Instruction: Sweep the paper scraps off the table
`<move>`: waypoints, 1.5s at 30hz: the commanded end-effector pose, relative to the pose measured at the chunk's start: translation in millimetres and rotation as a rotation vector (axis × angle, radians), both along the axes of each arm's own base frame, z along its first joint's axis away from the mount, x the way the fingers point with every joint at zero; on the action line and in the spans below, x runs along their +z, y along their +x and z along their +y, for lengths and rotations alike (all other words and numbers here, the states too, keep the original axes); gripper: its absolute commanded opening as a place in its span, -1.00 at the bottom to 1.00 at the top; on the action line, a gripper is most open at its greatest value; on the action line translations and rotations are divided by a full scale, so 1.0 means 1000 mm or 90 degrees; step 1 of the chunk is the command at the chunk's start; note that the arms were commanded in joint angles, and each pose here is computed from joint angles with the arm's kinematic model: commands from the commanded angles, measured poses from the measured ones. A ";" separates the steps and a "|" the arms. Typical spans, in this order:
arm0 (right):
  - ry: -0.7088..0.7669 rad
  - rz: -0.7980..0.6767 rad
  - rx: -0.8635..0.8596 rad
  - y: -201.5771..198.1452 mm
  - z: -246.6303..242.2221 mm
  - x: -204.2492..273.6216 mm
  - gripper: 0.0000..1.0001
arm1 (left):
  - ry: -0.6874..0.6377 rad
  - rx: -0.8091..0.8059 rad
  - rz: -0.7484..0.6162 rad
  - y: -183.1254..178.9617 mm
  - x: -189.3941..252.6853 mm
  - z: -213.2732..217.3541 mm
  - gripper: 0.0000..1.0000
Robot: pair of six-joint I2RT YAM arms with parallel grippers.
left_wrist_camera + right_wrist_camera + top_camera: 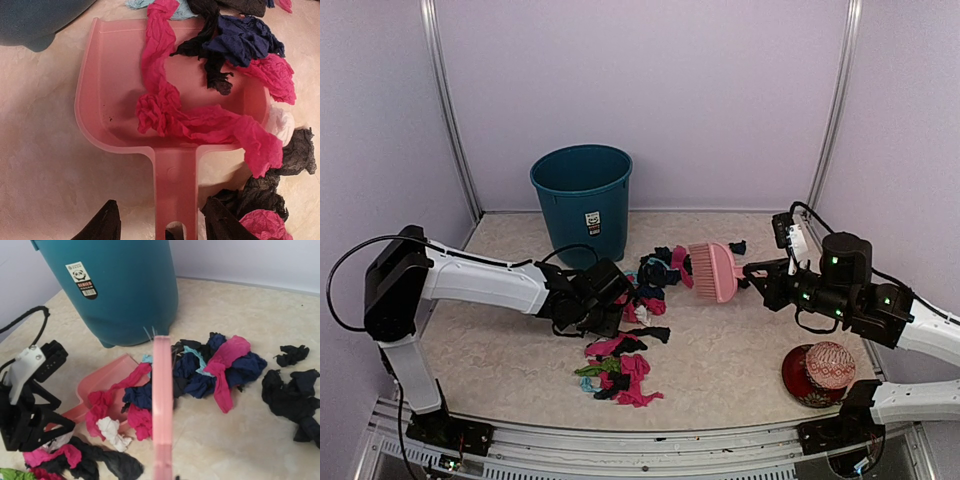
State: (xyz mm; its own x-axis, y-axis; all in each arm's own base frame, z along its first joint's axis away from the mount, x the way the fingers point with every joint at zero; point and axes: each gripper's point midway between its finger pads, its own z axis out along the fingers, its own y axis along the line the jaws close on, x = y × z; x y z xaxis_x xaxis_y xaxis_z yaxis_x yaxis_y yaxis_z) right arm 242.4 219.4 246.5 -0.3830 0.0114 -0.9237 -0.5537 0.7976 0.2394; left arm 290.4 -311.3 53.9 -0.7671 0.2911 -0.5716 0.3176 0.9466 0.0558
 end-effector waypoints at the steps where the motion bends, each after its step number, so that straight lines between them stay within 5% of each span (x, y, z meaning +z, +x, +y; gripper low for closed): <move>1: 0.009 -0.005 0.003 -0.002 0.001 0.002 -1.00 | 0.005 -0.014 0.010 0.005 -0.004 -0.001 0.11; 11: 0.012 0.001 0.006 -0.001 0.004 0.001 -1.00 | 0.003 -0.024 0.029 0.012 -0.010 0.001 -0.17; 23: 0.024 -0.002 0.015 -0.002 0.006 0.010 -1.00 | 0.005 -0.042 0.032 0.011 -0.002 0.003 -0.98; 35: 0.041 -0.005 0.125 -0.017 0.034 0.021 -1.00 | 0.057 -0.050 0.040 -0.007 0.023 0.031 -1.00; 45: 0.064 0.048 0.404 -0.063 0.092 0.013 -1.00 | 0.113 -0.045 0.040 -0.022 0.042 0.063 -1.00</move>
